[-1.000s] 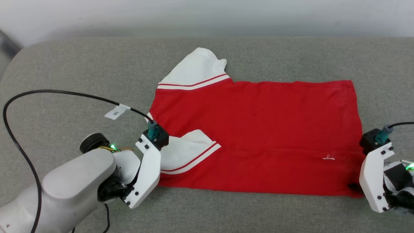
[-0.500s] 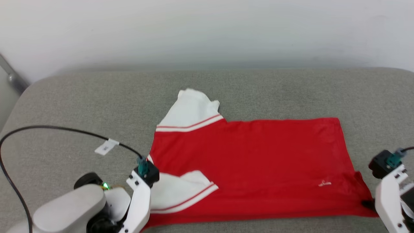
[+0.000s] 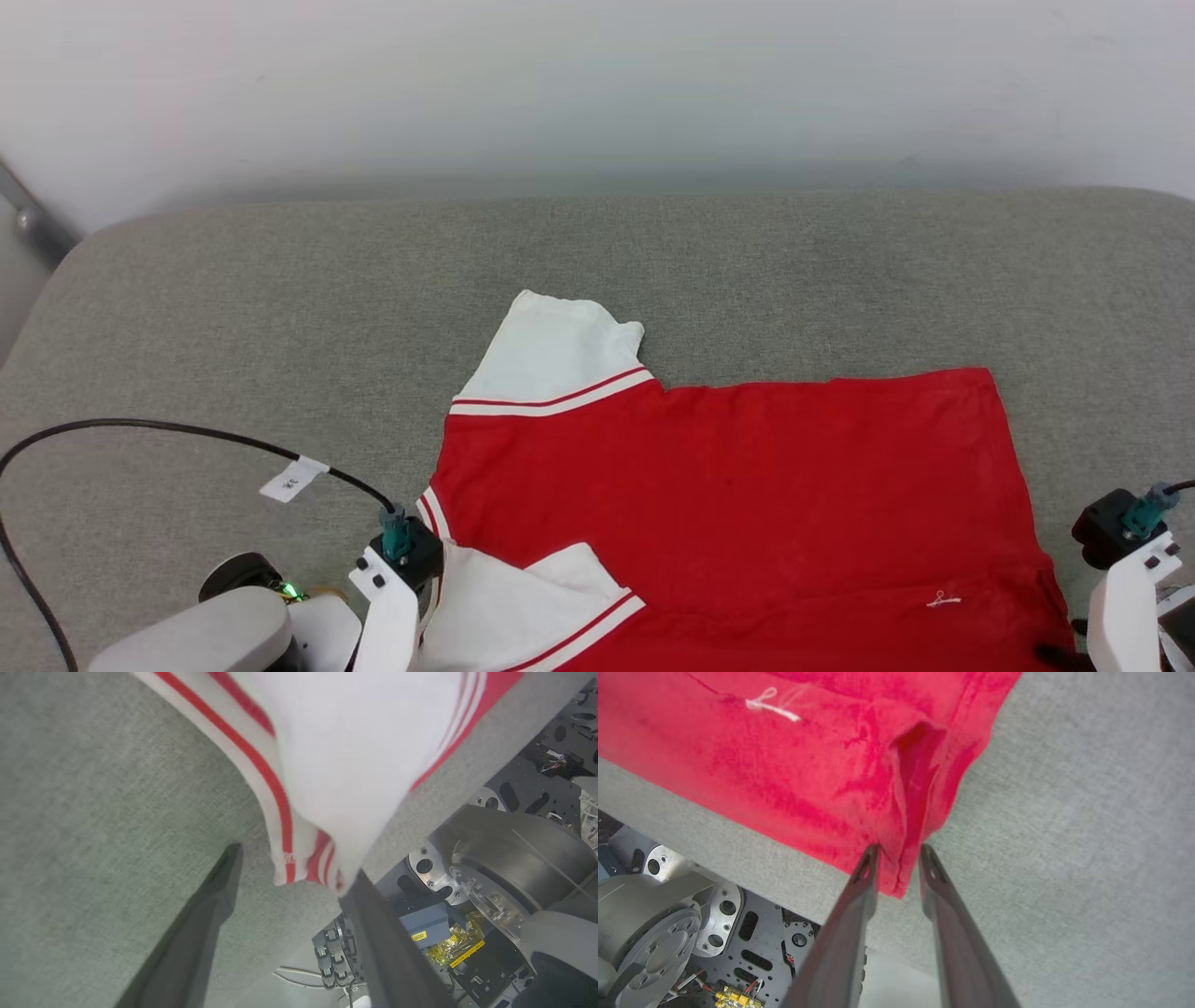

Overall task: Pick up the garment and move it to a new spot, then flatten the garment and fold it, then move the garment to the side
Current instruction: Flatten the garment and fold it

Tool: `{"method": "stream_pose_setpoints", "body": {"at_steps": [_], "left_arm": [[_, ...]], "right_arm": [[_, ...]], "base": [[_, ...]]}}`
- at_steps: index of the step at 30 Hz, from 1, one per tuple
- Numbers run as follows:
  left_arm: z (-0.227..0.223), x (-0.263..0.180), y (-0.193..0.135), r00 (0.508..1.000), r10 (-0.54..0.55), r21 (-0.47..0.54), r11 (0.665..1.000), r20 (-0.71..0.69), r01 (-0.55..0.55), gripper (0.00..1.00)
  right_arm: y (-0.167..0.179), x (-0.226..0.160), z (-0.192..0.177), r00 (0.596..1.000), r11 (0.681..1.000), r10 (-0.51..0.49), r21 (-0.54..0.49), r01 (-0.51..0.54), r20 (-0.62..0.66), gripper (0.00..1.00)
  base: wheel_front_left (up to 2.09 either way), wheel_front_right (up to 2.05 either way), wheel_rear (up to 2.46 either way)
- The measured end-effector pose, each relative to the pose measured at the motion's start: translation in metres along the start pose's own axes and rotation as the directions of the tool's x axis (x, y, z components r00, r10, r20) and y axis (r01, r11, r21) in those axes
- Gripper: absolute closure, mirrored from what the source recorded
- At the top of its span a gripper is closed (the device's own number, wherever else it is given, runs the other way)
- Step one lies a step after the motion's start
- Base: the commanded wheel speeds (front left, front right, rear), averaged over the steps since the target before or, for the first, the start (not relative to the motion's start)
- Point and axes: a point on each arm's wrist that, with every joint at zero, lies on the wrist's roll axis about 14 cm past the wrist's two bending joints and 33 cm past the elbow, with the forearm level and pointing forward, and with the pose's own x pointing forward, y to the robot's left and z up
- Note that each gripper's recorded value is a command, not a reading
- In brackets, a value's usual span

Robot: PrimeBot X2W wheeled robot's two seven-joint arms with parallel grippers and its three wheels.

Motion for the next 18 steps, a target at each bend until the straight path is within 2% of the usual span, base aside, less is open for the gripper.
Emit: {"method": "stream_pose_setpoints", "body": {"at_steps": [6, 9, 12, 15, 18], "left_arm": [[0.006, -0.025, 0.016, 0.997, 0.059, 0.015, 0.998, 0.048, -0.060, 0.00], [0.018, -0.046, 0.030, 0.987, 0.105, 0.004, 0.994, 0.118, -0.106, 0.00], [0.054, -0.072, 0.050, 0.942, 0.189, 0.000, 0.981, 0.276, -0.196, 0.00], [0.092, -0.097, 0.075, 0.859, 0.295, 0.011, 0.944, 0.419, -0.329, 0.00], [0.121, -0.107, 0.091, 0.785, 0.350, -0.009, 0.915, 0.512, -0.402, 0.00]], "right_arm": [[-0.012, -0.011, 0.031, 0.986, 0.998, -0.054, -0.022, 0.059, 0.159, 0.00], [-0.024, -0.027, 0.061, 0.943, 0.992, -0.101, -0.036, 0.119, 0.317, 0.00], [-0.038, -0.049, 0.096, 0.844, 0.983, -0.153, -0.011, 0.185, 0.514, 0.00], [-0.048, -0.071, 0.126, 0.702, 0.972, -0.202, 0.053, 0.227, 0.683, 0.00], [-0.051, -0.086, 0.142, 0.568, 0.963, -0.237, 0.114, 0.244, 0.788, 0.00]], "base": [[0.00, 0.00, 0.00], [0.00, 0.00, 0.00], [0.00, 0.00, 0.00], [0.00, 0.00, 0.00], [0.00, 0.00, 0.00]]}}
